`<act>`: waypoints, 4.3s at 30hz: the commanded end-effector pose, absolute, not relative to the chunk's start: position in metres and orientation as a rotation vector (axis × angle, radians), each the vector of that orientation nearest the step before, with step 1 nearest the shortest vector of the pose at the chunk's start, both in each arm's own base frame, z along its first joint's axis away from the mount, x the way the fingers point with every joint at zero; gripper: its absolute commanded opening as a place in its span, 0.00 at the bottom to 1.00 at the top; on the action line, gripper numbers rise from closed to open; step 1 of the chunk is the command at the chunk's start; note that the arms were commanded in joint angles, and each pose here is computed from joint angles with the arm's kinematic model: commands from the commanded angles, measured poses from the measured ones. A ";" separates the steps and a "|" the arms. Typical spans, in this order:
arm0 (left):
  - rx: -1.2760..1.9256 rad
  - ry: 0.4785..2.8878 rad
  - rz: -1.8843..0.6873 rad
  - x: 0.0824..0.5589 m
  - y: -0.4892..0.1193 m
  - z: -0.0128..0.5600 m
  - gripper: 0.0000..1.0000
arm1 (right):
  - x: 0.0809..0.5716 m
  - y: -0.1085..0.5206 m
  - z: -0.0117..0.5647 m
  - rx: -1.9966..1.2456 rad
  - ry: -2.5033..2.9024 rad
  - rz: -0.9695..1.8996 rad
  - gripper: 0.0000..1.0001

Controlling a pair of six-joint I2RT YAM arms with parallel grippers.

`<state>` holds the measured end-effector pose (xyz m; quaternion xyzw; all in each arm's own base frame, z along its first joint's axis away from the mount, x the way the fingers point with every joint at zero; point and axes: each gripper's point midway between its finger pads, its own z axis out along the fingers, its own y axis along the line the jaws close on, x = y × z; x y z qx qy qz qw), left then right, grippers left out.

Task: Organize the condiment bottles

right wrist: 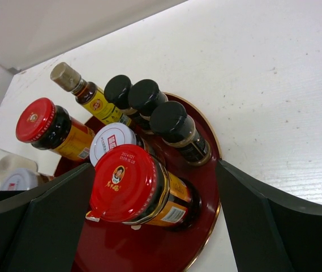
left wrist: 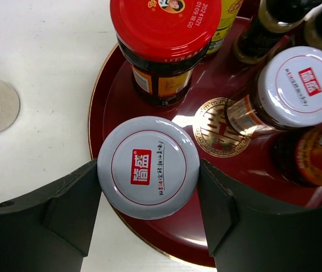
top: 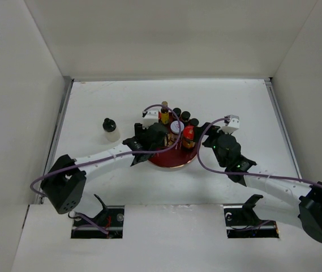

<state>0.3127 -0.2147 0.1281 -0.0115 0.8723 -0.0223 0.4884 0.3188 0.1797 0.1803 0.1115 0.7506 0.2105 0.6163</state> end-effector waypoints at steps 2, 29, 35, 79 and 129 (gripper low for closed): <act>-0.110 1.960 -0.134 0.348 -0.226 0.172 0.33 | 0.324 0.182 0.193 0.282 1.681 0.518 0.94; -0.084 1.901 -0.146 0.332 -0.204 0.176 0.88 | 0.323 0.182 0.199 0.280 1.667 0.524 0.97; -0.205 1.835 -0.071 0.325 -0.153 0.192 0.87 | 0.322 0.182 0.199 0.280 1.667 0.526 0.98; -0.644 1.735 0.160 0.384 -0.023 0.172 0.35 | 0.324 0.191 0.194 0.251 1.691 0.532 0.99; 0.087 1.924 -0.370 0.276 -0.306 0.137 0.69 | 0.326 0.162 0.194 0.361 1.647 0.502 1.00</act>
